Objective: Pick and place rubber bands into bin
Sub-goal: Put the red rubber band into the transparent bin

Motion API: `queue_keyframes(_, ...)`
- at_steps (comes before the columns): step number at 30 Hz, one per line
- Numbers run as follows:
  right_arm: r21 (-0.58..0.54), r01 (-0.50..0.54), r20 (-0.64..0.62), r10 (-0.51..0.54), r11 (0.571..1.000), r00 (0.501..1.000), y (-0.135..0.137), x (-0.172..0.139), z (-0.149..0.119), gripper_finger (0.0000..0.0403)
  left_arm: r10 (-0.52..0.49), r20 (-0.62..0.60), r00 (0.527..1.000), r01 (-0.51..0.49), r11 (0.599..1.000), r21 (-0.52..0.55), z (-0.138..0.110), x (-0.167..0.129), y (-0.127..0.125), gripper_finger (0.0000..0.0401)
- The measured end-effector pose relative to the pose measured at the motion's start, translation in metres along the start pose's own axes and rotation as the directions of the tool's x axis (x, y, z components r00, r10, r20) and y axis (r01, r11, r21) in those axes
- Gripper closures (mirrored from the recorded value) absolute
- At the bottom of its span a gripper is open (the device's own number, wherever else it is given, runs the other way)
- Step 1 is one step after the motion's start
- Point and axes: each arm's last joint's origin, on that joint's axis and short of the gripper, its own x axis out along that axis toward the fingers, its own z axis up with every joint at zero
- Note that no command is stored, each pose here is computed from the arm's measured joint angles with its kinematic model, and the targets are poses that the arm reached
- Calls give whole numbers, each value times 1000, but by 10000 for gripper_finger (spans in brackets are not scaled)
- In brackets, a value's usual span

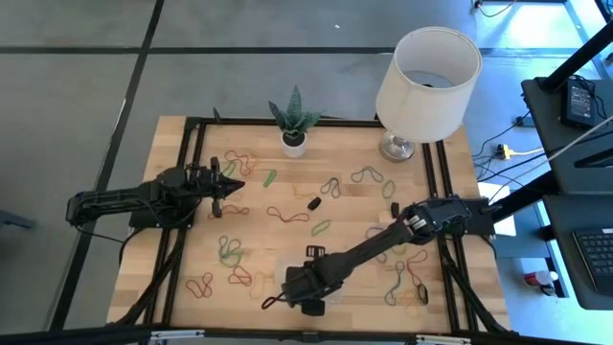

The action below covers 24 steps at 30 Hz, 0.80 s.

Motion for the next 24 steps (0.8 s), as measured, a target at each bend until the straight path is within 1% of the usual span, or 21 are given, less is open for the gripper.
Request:
queue_keyframes(4,-11,4,3,-4,1000,1000,-6,-31,-3,261,0,0,1000,0,1000,0,0,0,0,399)
queue_keyframes(8,-40,76,59,-74,996,996,-18,-68,-9,263,0,0,1000,0,1000,0,0,0,0,399)
queue_keyframes(12,-20,88,121,-85,996,989,-37,-91,-30,279,0,-1,1000,0,1000,0,0,0,0,399)
queue_keyframes(15,62,76,190,-87,995,978,-61,-100,-61,296,0,0,1000,0,1000,0,0,0,0,399)
queue_keyframes(18,147,20,263,-59,989,963,-85,-108,-100,313,0,0,1000,0,1000,0,0,0,0,399)
queue_keyframes(24,227,-107,403,7,968,915,-125,-117,-178,334,0,0,1000,0,1000,0,0,0,0,399)
